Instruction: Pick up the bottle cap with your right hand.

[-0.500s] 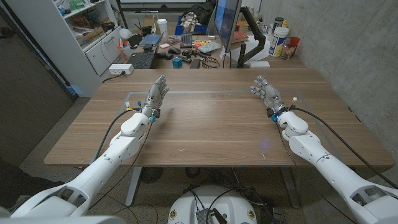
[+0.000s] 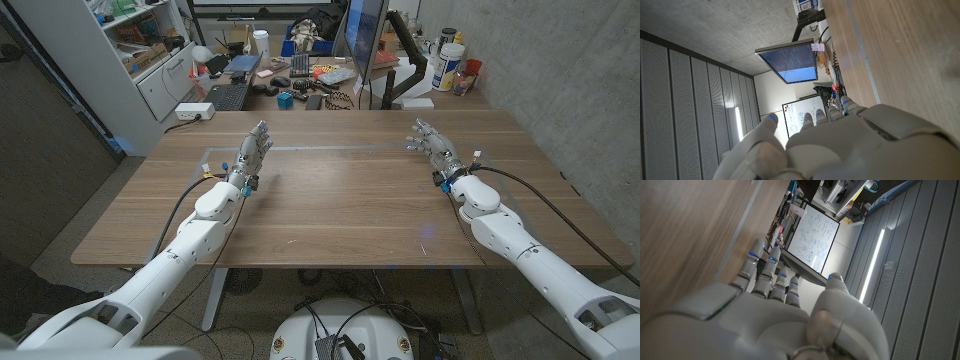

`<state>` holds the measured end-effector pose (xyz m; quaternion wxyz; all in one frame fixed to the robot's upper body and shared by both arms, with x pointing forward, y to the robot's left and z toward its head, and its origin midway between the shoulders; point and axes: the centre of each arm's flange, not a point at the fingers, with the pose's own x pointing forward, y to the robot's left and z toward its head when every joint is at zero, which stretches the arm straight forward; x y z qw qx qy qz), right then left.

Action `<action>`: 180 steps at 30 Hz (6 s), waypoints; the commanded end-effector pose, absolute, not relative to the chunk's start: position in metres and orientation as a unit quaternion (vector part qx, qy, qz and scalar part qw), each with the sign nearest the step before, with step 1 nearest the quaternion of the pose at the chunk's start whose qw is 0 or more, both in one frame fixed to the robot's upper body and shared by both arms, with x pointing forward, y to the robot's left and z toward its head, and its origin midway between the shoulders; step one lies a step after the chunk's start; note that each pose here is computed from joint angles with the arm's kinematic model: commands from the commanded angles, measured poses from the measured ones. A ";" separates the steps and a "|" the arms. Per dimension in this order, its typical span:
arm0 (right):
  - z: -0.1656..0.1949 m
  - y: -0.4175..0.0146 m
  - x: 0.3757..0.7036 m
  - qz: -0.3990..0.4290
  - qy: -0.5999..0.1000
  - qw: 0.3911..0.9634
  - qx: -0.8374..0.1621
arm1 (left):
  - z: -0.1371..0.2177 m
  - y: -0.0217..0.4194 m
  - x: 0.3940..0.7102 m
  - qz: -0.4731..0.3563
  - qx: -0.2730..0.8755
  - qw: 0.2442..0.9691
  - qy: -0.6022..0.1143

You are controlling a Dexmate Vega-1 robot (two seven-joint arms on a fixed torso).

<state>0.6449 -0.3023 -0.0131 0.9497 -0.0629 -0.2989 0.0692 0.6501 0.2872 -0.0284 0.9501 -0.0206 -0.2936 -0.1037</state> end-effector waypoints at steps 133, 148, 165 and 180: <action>0.104 -0.363 0.691 -0.151 -0.029 0.668 -0.728 | -0.014 0.247 0.667 -0.157 -0.039 0.938 -0.307; 0.099 -0.362 0.699 -0.136 0.024 0.645 -0.752 | -0.015 0.245 0.668 -0.156 -0.040 0.938 -0.308; 0.094 -0.357 0.706 -0.120 0.035 0.633 -0.764 | -0.017 0.245 0.667 -0.153 -0.044 0.938 -0.309; 0.092 -0.350 0.717 -0.099 0.072 0.620 -0.775 | -0.019 0.245 0.668 -0.151 -0.049 0.938 -0.308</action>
